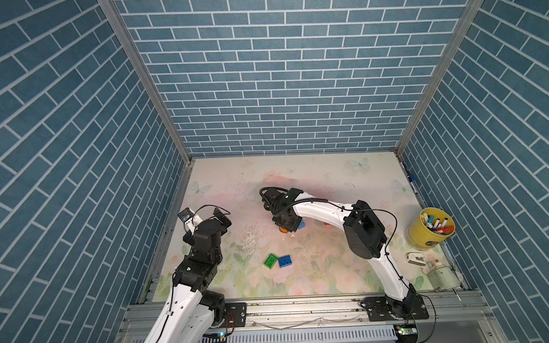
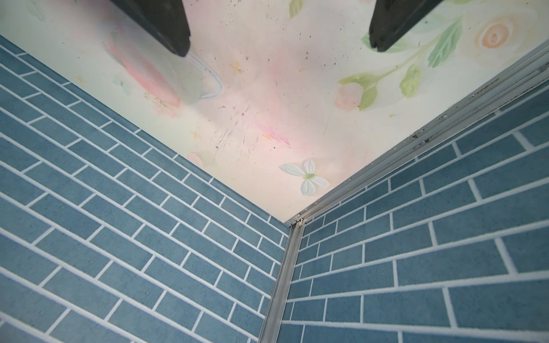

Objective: Assemble a rectangle with lego
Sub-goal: Place the lego brick at the center of the board, then pick up the lego brick from the center of the board.

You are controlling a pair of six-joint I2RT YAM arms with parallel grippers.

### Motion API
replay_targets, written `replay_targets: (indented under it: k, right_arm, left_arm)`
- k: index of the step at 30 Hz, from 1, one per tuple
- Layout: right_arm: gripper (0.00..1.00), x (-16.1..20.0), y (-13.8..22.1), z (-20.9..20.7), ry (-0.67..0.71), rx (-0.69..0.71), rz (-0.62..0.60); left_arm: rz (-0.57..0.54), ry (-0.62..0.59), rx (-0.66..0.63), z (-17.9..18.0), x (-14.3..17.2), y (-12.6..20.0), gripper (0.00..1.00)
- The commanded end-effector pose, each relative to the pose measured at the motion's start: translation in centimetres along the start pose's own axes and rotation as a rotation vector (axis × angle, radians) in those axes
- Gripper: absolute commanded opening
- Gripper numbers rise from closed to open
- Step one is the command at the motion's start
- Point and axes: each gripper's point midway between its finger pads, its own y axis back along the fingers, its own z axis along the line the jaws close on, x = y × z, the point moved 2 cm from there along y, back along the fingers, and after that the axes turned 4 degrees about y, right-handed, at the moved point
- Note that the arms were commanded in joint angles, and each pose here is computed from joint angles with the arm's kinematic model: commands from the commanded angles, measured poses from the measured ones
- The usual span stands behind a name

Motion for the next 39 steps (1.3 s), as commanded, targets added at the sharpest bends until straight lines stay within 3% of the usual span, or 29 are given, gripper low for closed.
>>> replay_targets:
  k: [1,4,6,8,11,15,19,21,23,30,39]
  right_arm:
    - [0.30,0.0,-1.5,1.0,-0.120,0.000,-0.008]
    - [0.43,0.3,-1.7,1.9,-0.051,-0.008,0.024]
    - [0.58,0.3,-1.0,2.2,0.021,-0.009,0.034]
    - [0.80,0.1,0.5,2.0,0.121,-0.004,0.037]
    - [0.90,-0.2,3.5,0.4,0.268,0.031,0.046]
    - [0.88,-1.3,7.8,-1.1,0.491,-0.060,0.065]
    - [0.83,-0.9,10.6,0.0,0.988,-0.336,0.184]
    - [0.79,-0.8,10.3,-1.8,1.230,-0.269,0.219]
    - [0.78,-1.0,8.7,-3.3,1.387,-0.178,0.220]
    - [0.75,0.7,4.5,-2.1,1.543,-0.241,0.193]
    - [0.76,0.2,1.5,1.1,1.663,-0.216,0.051]
  left_arm:
    - [-0.012,0.005,-0.013,0.3,0.0,0.1,1.00]
    - [-0.012,0.007,-0.013,0.3,-0.1,0.1,1.00]
    - [-0.009,0.005,-0.011,0.2,-0.1,0.1,1.00]
    - [-0.005,0.003,-0.003,0.1,-0.2,0.1,1.00]
    - [0.010,-0.011,0.034,-0.6,-0.1,0.2,1.00]
    - [0.042,-0.051,0.139,-2.3,0.0,0.6,1.00]
    - [0.087,-0.113,0.370,-5.7,0.5,1.8,1.00]
    - [0.115,-0.140,0.466,-7.1,1.1,2.3,1.00]
    - [0.141,-0.155,0.491,-7.6,1.7,2.2,1.00]
    - [0.165,-0.146,0.364,-6.2,2.3,0.7,1.00]
    - [0.175,-0.012,0.268,-4.3,3.2,0.1,1.00]
